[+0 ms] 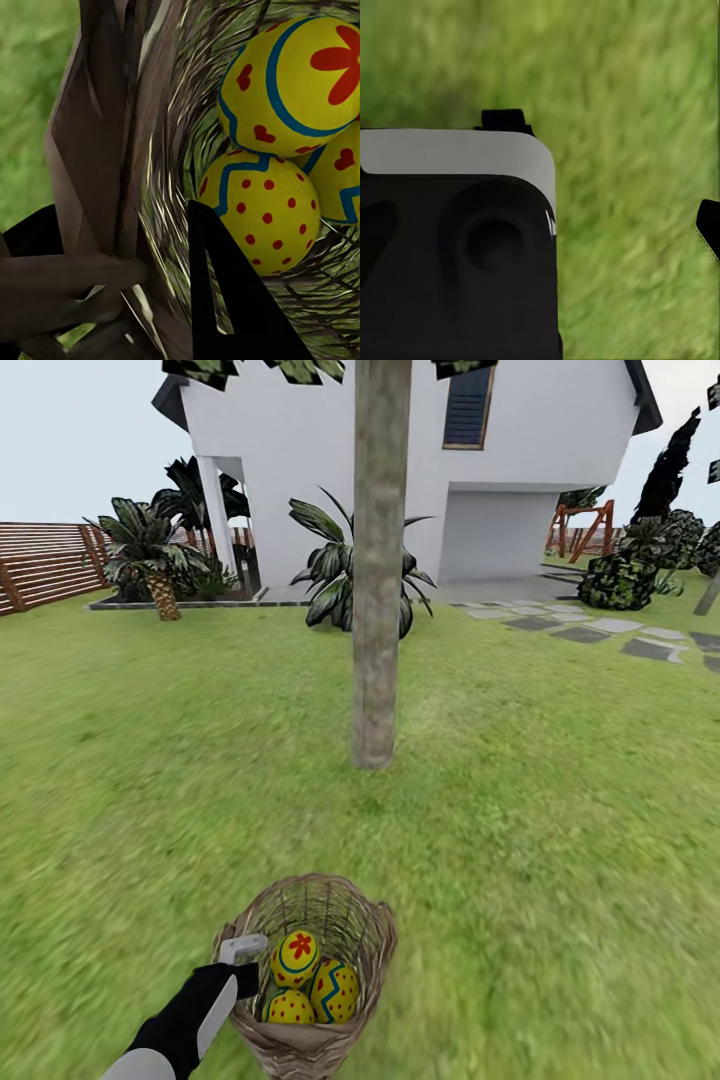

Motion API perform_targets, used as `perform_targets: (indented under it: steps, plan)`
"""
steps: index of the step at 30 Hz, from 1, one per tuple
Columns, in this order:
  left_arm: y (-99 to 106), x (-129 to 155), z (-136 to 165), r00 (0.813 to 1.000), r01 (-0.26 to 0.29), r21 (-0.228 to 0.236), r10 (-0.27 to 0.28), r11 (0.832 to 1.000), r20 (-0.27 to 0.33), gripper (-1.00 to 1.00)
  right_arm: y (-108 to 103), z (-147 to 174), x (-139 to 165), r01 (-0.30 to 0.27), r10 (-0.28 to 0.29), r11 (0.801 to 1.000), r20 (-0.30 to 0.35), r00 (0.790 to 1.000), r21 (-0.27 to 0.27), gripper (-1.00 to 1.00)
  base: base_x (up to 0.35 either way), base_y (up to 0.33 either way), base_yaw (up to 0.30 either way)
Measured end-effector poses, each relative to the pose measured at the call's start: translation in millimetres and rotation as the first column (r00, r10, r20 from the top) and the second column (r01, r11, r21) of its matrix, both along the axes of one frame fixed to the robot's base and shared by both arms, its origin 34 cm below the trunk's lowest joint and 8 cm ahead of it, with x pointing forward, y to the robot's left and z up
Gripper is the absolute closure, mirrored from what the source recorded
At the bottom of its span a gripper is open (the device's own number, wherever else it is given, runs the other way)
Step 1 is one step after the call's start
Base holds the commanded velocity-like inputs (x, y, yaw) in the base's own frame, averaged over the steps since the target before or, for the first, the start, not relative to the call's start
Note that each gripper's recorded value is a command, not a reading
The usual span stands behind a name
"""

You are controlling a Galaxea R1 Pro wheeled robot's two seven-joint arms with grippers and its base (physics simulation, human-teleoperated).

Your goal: Take the three Easter eggs out of the wicker basket on the lawn in the garden, then place them on the lawn next to a single tree (choose any tree) so that all three eggs are next to the same tree and none are left in the basket.

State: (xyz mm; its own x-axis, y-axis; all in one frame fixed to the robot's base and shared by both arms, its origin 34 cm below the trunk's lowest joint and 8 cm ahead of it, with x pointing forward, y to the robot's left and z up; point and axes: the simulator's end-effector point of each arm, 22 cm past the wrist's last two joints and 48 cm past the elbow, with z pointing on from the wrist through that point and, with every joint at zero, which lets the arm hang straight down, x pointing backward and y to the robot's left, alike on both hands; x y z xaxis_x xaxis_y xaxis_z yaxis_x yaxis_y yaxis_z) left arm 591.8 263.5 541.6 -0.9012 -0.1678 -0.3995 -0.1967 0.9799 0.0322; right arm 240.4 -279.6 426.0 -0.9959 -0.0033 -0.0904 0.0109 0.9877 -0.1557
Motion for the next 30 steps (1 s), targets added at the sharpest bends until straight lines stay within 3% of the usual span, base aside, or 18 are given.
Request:
perform_targets:
  steps: [30]
  plan:
    - [0.0,-0.6,-0.4,1.000,0.000,0.000,0.000,1.000,-0.002,1.00,-1.5,0.0,-0.6,-0.003,0.003,1.000,-0.001,1.000,-0.002,-1.00,0.332,0.000,0.000]
